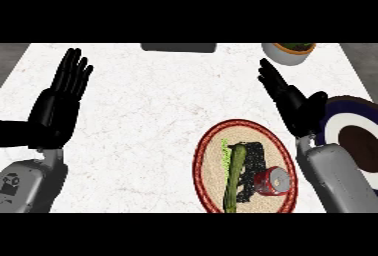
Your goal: Pick the can from the placemat and place it in the plate
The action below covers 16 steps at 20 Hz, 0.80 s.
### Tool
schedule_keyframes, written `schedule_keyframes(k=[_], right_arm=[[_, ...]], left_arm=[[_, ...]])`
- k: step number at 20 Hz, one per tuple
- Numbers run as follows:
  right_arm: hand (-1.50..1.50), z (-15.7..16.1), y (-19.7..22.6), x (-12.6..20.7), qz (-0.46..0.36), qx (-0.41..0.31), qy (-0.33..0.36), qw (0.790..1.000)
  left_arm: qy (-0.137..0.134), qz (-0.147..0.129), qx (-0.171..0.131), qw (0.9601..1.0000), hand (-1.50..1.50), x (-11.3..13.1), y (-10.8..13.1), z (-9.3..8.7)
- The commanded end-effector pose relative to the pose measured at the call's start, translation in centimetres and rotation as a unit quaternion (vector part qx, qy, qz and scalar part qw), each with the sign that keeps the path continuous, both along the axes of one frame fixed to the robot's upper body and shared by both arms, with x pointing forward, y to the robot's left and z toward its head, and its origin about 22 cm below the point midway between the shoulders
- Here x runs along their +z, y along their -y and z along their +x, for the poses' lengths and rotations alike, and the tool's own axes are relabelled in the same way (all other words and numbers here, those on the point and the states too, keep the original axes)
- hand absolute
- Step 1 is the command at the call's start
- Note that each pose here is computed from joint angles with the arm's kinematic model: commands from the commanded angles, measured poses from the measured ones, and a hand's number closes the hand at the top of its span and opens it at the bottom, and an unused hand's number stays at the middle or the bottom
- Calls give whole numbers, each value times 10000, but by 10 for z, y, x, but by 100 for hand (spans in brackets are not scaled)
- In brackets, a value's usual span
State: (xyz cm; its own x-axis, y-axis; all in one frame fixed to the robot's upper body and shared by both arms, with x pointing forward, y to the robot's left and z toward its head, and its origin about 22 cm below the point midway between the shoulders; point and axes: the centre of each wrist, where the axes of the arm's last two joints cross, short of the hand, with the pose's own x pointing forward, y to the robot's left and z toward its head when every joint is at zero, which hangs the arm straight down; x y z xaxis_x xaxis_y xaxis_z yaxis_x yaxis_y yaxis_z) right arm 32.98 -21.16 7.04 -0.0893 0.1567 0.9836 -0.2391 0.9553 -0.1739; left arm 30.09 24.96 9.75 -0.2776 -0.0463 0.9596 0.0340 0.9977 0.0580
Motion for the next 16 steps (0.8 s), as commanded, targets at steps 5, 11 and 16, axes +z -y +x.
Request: schedule_keyframes(k=[5, 11, 16], right_arm=[[150, 2, -18, 20, 671, 3120, 246, 9474], [-150, -5, 67, -18, 976, 2456, 1226, 9566], [-150, -15, 103, -42, 310, 3855, 1139, 9151]], left_arm=[[-1285, 502, 463, 9894, 0, -47, -28, -12], [-2062, 547, 523, 9756, 0, -66, -36, -21], [-2060, 608, 535, 9752, 0, -79, -29, -20]])
